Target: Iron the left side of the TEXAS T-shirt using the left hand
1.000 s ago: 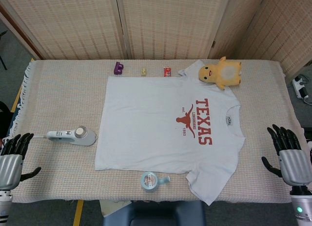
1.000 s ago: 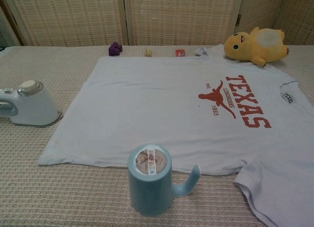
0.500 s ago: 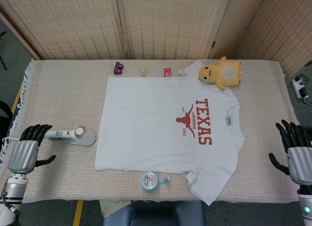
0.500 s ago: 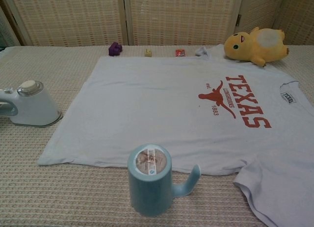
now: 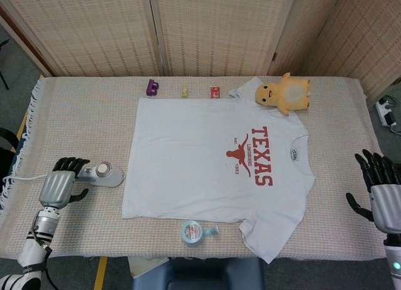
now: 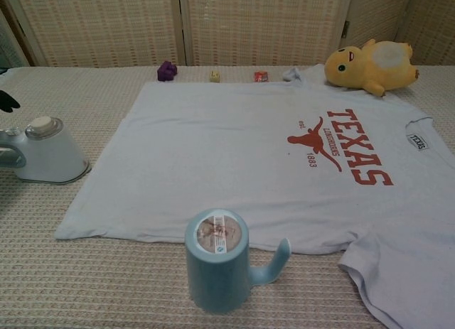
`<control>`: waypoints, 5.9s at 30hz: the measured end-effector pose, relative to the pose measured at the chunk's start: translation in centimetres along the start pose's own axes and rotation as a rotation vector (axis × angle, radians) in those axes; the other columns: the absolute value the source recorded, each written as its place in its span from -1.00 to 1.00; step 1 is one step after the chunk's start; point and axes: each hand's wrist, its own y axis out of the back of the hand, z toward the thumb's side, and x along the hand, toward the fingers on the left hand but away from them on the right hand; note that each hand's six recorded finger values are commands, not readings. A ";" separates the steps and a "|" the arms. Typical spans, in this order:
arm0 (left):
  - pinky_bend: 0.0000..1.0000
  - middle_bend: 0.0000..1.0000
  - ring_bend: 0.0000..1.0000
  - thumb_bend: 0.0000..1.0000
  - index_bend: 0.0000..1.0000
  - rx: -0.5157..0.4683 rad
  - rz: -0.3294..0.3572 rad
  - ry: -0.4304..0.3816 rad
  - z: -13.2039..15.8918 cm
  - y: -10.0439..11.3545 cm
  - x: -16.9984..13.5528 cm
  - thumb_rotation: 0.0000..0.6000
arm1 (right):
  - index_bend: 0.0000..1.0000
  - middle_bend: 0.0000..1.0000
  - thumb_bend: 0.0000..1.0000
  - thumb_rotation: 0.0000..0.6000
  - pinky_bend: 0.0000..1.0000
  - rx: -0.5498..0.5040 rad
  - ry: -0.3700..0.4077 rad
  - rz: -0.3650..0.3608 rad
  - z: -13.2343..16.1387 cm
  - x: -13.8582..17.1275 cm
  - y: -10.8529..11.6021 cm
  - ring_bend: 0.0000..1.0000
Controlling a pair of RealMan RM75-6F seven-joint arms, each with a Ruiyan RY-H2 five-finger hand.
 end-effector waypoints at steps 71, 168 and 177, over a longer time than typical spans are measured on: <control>0.52 1.00 0.76 -0.10 0.98 -0.436 0.153 -0.112 3.4 3.3 8.7 1.00 | -1.00 -0.97 0.92 0.04 -1.00 -0.153 0.399 0.643 9.8 -0.5 -16.1 -1.00; 0.56 1.00 0.75 -0.10 0.98 -0.056 0.102 0.231 6.3 -3.6 18.7 1.00 | -1.00 -0.97 0.99 0.06 -1.00 -0.143 0.391 0.630 9.4 0.5 -18.5 -1.00; 0.56 1.00 0.74 -0.11 0.97 -0.146 0.166 0.224 3.1 -2.0 17.8 1.00 | -1.00 -0.97 0.99 0.04 -1.00 -0.145 0.400 0.620 9.4 0.6 -18.2 -1.00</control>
